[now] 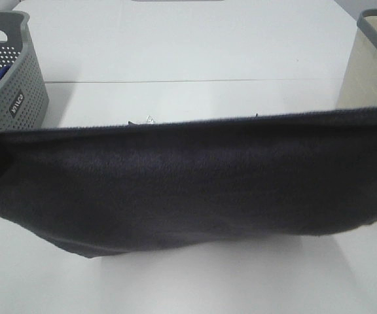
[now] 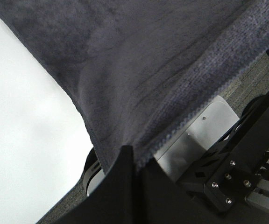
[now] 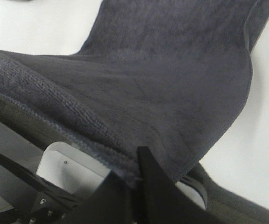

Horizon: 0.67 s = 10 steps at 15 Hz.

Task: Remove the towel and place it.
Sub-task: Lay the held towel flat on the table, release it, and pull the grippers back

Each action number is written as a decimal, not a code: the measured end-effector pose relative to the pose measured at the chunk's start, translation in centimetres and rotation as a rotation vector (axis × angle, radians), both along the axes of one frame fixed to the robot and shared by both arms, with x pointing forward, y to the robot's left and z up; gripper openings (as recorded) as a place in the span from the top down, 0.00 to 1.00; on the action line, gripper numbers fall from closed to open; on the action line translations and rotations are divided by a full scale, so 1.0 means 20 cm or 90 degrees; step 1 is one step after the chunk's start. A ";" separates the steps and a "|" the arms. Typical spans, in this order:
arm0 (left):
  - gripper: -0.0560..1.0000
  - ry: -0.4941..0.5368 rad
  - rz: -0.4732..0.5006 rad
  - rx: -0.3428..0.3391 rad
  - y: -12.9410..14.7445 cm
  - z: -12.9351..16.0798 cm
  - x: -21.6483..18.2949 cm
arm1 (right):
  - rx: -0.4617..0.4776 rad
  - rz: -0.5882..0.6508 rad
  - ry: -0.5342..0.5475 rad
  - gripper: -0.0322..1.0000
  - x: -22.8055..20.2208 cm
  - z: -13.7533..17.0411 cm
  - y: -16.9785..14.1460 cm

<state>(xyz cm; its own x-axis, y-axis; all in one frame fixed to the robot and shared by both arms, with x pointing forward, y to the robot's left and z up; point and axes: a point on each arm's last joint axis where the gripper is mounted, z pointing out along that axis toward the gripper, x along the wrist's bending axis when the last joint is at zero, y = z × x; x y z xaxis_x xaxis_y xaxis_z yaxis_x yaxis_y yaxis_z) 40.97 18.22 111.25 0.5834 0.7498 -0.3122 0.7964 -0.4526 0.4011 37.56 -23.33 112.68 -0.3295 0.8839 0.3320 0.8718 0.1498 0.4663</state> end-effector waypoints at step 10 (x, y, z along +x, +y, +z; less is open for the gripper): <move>0.95 0.206 -0.076 0.072 -0.09 -0.43 -0.14 | -0.010 -0.052 0.243 0.95 -0.12 -0.47 -0.01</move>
